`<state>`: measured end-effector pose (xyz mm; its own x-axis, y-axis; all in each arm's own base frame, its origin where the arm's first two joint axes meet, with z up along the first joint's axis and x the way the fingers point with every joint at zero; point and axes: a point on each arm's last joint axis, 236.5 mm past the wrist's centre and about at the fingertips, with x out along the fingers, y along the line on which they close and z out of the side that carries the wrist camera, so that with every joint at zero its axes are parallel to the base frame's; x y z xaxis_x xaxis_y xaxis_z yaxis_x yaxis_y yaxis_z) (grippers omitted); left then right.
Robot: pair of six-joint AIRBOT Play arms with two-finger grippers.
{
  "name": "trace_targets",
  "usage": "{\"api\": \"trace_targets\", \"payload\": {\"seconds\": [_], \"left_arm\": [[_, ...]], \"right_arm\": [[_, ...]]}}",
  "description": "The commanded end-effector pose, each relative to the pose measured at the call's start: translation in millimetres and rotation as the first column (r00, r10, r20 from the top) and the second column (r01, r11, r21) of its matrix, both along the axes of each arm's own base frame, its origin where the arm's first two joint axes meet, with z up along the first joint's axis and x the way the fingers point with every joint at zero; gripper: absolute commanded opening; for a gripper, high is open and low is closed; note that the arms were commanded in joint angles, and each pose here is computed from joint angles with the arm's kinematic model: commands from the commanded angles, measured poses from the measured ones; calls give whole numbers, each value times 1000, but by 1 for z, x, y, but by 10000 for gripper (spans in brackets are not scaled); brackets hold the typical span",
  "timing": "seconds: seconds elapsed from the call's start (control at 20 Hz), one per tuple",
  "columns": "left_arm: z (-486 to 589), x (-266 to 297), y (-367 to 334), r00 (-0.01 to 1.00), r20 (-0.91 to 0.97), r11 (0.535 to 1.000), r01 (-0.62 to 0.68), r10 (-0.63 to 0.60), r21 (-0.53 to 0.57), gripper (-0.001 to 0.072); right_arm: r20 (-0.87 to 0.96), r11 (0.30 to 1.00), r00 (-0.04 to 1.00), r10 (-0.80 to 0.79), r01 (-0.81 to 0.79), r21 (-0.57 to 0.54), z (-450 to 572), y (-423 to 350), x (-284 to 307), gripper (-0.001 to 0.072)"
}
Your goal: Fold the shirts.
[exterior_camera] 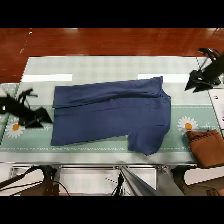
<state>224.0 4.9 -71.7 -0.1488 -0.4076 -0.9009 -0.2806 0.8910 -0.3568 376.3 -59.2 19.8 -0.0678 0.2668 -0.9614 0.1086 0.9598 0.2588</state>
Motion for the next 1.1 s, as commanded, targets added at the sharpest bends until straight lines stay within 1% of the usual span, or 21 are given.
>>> {"api": "trace_targets", "payload": {"seconds": [0.0,0.1,0.2,0.35,0.4,0.45,0.5,0.55,0.6,0.75,0.85,0.95,1.05], "left_arm": [[-26,-59,-17,996,-67,994,-70,64,-82,570],[-36,-65,-17,993,-78,992,-92,85,-83,570],[-38,-51,-18,992,-29,989,-126,124,-84,570],[-42,-27,-23,981,35,977,-185,190,-107,565],[-44,-22,-27,980,40,975,-191,197,-115,550],[-46,-21,-34,982,31,976,-179,185,-127,401],[-49,-23,-40,987,17,978,-159,163,-132,234],[-51,-26,-45,990,4,981,-137,139,-136,100],[-52,-29,-49,993,-8,983,-119,119,-141,22],[-51,-34,-53,995,-28,983,-98,95,-158,21],[-50,-36,-54,997,-22,983,-71,69,-169,21],[-50,-36,-54,999,-7,984,-53,53,-171,21],[-50,-35,-54,999,-4,984,-50,50,-171,21]], "right_arm": [[97,995,991,-95,90,52,-23,-19,-11,501],[148,989,978,-147,142,38,-33,-32,-9,500],[175,990,975,-140,133,49,-33,-33,-6,499],[237,982,956,-175,150,119,-26,-21,11,499],[244,978,953,-181,150,143,-23,-16,14,499],[244,977,952,-183,148,153,-22,-14,14,499],[238,977,955,-179,144,155,-21,-13,12,499],[230,977,957,-175,141,157,-21,-12,10,499],[215,981,963,-162,133,142,-23,-14,5,499],[104,990,986,-130,123,65,-51,-26,-35,497],[39,982,986,-159,154,107,-71,-14,-70,496],[30,963,976,-213,205,172,-84,7,-91,499],[-20,953,979,-204,203,227,-92,28,-110,499]]}}
